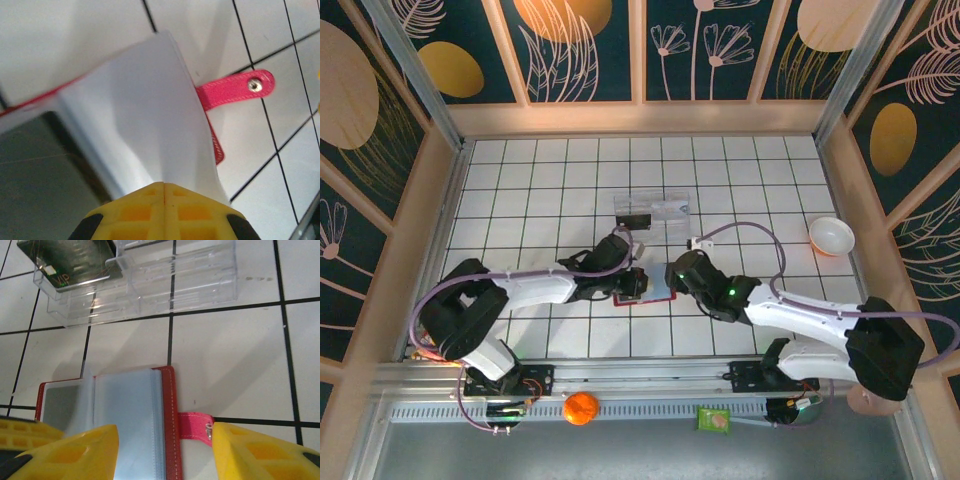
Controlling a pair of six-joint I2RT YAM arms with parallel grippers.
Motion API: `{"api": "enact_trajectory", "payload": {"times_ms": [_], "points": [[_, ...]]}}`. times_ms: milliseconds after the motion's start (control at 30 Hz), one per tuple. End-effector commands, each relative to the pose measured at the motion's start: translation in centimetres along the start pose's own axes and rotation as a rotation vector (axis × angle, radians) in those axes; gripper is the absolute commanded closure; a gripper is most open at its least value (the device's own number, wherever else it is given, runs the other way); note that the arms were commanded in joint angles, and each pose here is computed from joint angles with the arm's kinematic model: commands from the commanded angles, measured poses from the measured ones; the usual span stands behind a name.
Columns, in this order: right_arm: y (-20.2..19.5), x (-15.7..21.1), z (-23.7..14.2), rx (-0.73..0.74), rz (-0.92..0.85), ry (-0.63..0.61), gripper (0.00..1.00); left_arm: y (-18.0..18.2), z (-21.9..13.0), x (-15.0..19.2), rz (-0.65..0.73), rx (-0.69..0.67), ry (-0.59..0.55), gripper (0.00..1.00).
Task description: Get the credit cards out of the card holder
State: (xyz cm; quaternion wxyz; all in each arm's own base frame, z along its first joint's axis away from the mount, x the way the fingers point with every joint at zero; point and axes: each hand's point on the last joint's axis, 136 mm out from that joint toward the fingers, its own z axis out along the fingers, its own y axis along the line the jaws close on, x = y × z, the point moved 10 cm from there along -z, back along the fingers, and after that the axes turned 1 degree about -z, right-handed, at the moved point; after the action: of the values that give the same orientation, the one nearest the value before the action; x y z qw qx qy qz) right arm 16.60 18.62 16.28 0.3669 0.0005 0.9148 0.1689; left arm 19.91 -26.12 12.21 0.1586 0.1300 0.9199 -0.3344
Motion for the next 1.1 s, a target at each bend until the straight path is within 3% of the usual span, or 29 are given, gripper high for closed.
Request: {"api": "enact_trajectory", "payload": {"times_ms": [0,100,233,433,600,733,867,1067], "points": [[-1.1,-0.2,-0.5,0.036,0.027,-0.031,0.49,-1.3,1.7,0.6,0.036,0.025,0.098,0.98],[-1.5,-0.3,-0.9,0.031,0.038,-0.037,0.51,-1.1,3.5,1.3,0.043,0.0,0.17,0.97],[-1.4,-0.5,-1.1,0.006,0.045,-0.039,0.52,-0.8,4.3,1.3,0.05,-0.024,0.186,0.95],[-0.5,-1.1,-1.3,-0.065,0.036,-0.032,0.52,-2.5,0.6,-0.5,0.079,0.001,0.005,0.83],[1.5,-1.8,-1.5,-0.249,-0.011,-0.007,0.53,-0.3,-2.9,-1.5,-0.037,-0.015,-0.133,0.8],[3.6,-1.8,-1.0,-0.42,-0.063,0.078,0.57,2.2,-4.4,-0.9,-0.086,-0.066,-0.167,0.79],[5.7,-1.2,1.2,-0.526,-0.091,0.233,0.68,4.1,-3.4,0.3,-0.105,-0.137,-0.121,0.86],[6.7,-0.4,4.0,-0.513,-0.083,0.345,0.74,5.5,-3.2,0.8,-0.11,-0.208,-0.132,0.9]]}}
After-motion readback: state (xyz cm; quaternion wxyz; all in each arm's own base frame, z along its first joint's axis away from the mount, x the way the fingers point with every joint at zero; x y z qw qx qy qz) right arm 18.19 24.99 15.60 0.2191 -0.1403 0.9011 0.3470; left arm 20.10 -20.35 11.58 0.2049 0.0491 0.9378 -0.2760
